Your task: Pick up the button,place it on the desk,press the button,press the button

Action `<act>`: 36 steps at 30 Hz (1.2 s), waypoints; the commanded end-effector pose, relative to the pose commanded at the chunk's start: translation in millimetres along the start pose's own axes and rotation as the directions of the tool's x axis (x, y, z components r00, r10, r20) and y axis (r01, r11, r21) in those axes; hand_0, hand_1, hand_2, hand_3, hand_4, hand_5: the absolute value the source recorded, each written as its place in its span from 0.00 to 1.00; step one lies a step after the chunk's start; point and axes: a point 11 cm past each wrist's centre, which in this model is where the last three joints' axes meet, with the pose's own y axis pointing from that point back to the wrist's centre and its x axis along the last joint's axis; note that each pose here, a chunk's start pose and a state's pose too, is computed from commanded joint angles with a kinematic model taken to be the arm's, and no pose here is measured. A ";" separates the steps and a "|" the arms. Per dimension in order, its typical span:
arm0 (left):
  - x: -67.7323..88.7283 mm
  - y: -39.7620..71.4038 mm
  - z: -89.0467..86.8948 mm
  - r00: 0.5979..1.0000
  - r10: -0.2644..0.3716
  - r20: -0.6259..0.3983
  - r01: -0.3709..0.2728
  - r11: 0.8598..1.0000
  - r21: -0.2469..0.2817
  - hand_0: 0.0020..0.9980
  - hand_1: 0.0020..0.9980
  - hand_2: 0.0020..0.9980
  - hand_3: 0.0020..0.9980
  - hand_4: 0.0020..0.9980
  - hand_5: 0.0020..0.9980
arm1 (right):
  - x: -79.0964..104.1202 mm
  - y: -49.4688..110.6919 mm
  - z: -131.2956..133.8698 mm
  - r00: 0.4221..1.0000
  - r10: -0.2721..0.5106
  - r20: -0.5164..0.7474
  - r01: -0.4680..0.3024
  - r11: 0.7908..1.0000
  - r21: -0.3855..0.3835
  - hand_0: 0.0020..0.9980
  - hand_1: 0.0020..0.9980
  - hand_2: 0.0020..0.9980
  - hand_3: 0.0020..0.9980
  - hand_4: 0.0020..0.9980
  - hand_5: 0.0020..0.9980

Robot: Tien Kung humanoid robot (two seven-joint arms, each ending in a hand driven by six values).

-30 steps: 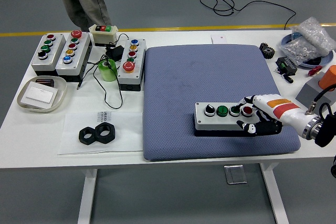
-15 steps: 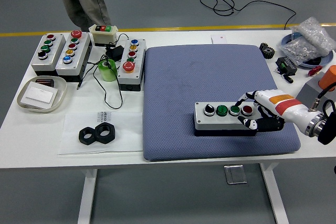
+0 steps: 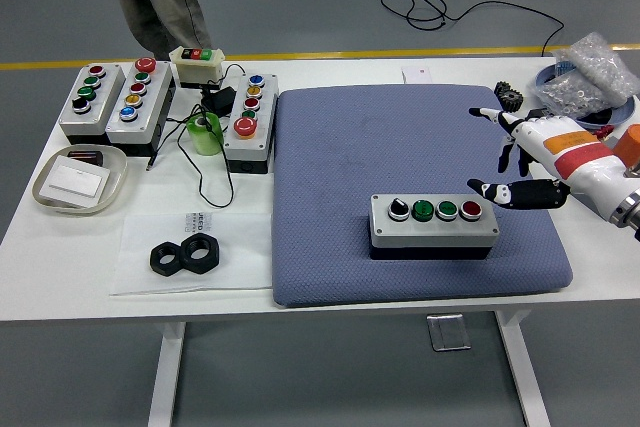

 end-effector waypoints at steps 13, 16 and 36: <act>2.4 0.1 -6.1 1.000 0.004 0.010 -0.004 1.000 0.012 0.75 0.83 0.88 0.83 0.64 1.00 | -18.6 2.1 -7.3 1.000 0.008 0.005 -0.008 0.999 0.048 0.98 0.91 0.99 1.00 0.92 0.23; 2.6 0.1 -7.0 1.000 0.004 0.012 -0.005 1.000 0.014 0.75 0.83 0.88 0.83 0.64 1.00 | -22.6 2.1 -4.3 1.000 0.012 0.025 -0.013 0.999 0.035 0.99 0.92 1.00 0.99 0.99 0.24; 3.1 0.1 -7.6 1.000 0.004 0.013 -0.004 1.000 0.015 0.75 0.83 0.88 0.83 0.64 1.00 | -47.3 1.3 2.0 0.992 -0.072 0.105 0.073 0.997 -0.004 1.00 0.92 0.97 0.98 0.95 0.20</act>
